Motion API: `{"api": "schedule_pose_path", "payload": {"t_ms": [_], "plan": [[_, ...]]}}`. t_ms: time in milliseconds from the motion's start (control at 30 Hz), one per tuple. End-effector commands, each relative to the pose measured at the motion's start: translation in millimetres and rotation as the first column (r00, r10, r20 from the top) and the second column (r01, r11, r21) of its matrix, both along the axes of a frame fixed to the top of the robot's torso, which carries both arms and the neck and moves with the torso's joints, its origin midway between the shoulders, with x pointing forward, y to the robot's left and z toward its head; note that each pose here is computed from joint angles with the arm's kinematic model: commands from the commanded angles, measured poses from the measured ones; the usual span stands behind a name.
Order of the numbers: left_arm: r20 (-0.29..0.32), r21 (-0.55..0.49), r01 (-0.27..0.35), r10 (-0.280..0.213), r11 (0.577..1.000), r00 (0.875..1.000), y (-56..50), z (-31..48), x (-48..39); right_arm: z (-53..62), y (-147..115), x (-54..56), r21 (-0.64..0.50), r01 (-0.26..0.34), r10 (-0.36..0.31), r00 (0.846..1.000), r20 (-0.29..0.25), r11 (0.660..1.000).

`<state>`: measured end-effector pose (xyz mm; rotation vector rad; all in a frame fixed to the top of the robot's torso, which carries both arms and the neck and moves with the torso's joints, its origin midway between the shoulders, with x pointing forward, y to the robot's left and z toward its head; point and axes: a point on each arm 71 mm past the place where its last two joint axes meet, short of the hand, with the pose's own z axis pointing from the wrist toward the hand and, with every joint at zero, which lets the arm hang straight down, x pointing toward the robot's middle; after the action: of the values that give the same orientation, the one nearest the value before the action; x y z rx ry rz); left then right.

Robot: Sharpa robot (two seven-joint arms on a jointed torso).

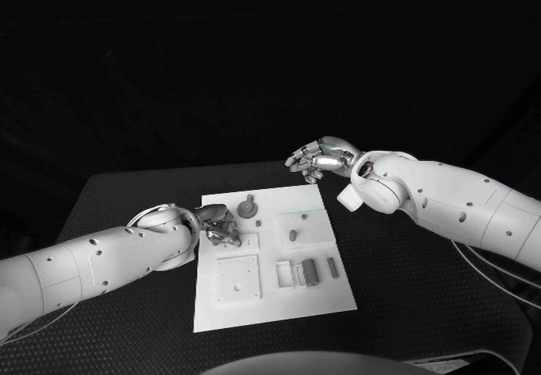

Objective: Assemble the parts on the task board

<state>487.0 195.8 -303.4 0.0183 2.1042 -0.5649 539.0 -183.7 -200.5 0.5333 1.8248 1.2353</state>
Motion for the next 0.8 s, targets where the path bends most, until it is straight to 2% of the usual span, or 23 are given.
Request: {"api": "schedule_pose_path", "payload": {"t_ms": [33,167,467,800], "plan": [[0.054,0.016,0.030,-0.031,0.999,0.998,-4.0,2.9,-0.1,0.4,1.2,-0.7,0.006,-0.014,0.014,1.000,0.002,1.000],[0.089,0.015,0.037,-0.038,0.999,0.995,-6.4,4.9,-0.5,0.5,1.4,-0.7,0.008,-0.013,0.013,1.000,0.003,1.000],[0.127,0.011,0.052,-0.053,0.999,0.990,-9.2,7.3,-1.8,0.8,1.6,-0.8,0.009,-0.013,0.013,1.000,0.005,1.000],[0.133,0.029,0.071,-0.074,0.997,0.988,-11.9,6.5,-4.7,0.8,1.3,-1.0,0.009,-0.013,0.013,1.000,0.004,1.000]]}}
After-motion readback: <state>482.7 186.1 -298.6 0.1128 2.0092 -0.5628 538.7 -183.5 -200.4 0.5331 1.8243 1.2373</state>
